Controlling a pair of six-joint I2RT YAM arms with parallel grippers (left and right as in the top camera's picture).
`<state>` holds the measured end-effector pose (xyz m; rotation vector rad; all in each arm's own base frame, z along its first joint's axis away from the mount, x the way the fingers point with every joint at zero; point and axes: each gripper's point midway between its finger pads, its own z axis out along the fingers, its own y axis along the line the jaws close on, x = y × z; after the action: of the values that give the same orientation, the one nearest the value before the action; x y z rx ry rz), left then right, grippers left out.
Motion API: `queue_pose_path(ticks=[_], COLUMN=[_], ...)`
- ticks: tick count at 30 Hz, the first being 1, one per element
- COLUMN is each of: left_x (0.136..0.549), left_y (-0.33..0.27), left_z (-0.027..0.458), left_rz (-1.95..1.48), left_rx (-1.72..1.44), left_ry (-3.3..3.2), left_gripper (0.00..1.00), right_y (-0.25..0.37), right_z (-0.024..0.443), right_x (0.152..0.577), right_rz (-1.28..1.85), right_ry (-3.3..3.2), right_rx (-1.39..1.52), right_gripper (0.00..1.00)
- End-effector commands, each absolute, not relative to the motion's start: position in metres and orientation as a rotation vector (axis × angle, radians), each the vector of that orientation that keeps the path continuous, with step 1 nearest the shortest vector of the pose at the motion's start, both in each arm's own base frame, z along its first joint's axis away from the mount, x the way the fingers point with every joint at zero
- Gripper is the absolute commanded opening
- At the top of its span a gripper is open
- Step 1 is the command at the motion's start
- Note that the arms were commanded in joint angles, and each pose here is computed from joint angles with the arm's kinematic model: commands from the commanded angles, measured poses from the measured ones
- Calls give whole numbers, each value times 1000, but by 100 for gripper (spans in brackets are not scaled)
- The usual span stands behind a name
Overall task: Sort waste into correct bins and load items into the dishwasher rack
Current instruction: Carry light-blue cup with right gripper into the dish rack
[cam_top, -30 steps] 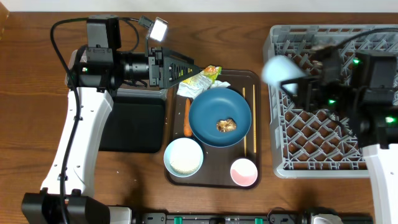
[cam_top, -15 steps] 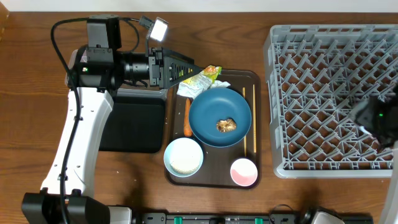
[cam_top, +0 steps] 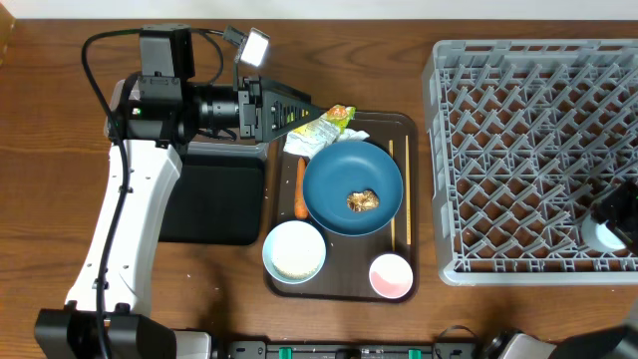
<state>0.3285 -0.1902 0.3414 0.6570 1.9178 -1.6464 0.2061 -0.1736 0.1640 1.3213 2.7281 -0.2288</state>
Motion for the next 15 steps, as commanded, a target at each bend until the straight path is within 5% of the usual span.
queue_pose_path(ticks=[1,5,9,15], left_x=[329,329,329,328], left_y=[-189,-189,-189,-190], left_z=[346,346,346,346], left_rz=[-1646,-1647,-1647,-1650], left_rx=[663,661,661,663], left_ry=[1906,1908,1909,1909], left_gripper=[87,87,87,87], right_y=[-179,-181,-181,-179], right_z=[157,141,131,145], right_x=[203,201,202,212], right_rz=[-240,-229,-219,-167], right_ry=[2785,2855,2891,2829], right_rx=[1316,1350,1364,1340], right_gripper=[42,48,72,79])
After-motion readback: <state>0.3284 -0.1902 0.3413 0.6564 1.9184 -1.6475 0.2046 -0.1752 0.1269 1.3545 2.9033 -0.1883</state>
